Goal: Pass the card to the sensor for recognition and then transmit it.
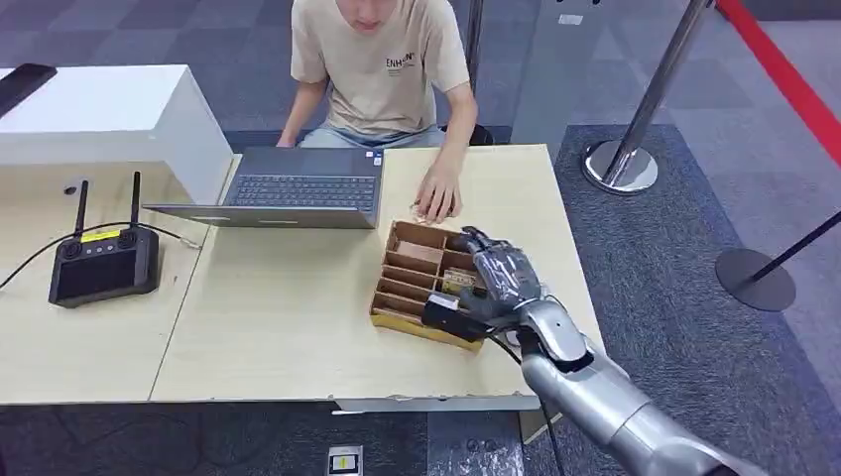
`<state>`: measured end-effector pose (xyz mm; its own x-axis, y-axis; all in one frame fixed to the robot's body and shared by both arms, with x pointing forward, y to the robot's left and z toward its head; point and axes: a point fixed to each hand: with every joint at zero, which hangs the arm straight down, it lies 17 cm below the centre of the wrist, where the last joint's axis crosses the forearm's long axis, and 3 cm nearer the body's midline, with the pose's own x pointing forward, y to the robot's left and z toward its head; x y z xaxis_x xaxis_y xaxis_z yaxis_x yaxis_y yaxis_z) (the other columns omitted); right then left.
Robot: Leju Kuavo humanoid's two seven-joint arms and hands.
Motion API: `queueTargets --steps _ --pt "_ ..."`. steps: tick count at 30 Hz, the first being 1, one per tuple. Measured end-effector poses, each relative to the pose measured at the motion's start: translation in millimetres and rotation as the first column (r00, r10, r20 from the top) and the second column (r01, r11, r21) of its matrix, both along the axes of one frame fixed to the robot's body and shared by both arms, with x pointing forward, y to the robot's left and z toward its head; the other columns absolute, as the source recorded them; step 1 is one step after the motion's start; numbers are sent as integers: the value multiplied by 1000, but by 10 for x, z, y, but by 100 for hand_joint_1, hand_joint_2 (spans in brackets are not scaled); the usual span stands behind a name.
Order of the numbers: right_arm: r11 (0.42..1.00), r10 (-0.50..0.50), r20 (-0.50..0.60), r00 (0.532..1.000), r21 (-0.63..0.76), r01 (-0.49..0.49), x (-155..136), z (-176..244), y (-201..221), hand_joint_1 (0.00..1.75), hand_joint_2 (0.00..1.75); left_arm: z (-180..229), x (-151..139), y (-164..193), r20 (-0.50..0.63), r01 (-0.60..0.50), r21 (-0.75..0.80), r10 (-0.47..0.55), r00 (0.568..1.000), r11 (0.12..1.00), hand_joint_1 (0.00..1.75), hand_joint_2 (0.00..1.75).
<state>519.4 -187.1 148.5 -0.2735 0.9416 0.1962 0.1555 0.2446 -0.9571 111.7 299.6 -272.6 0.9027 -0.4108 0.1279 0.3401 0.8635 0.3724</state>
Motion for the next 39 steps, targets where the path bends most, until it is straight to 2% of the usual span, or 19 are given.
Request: queueTargets --steps 29,31,32,39 --pt "1000 -1 12 1000 14 1 -14 74 25 0 175 2 1 11 2 -5 5 5 1000 1000 0 175" --pt "995 -16 25 1000 100 14 -51 151 -16 0 175 2 -3 15 7 -8 6 8 1000 1000 0 175" --pt "984 -28 62 998 179 17 -74 352 -61 0 175 -1 -27 19 7 -11 7 11 1000 1000 0 175" --pt "955 -14 174 985 293 -38 -195 969 -56 0 175 -6 -62 26 10 -16 8 16 1000 1000 0 175"
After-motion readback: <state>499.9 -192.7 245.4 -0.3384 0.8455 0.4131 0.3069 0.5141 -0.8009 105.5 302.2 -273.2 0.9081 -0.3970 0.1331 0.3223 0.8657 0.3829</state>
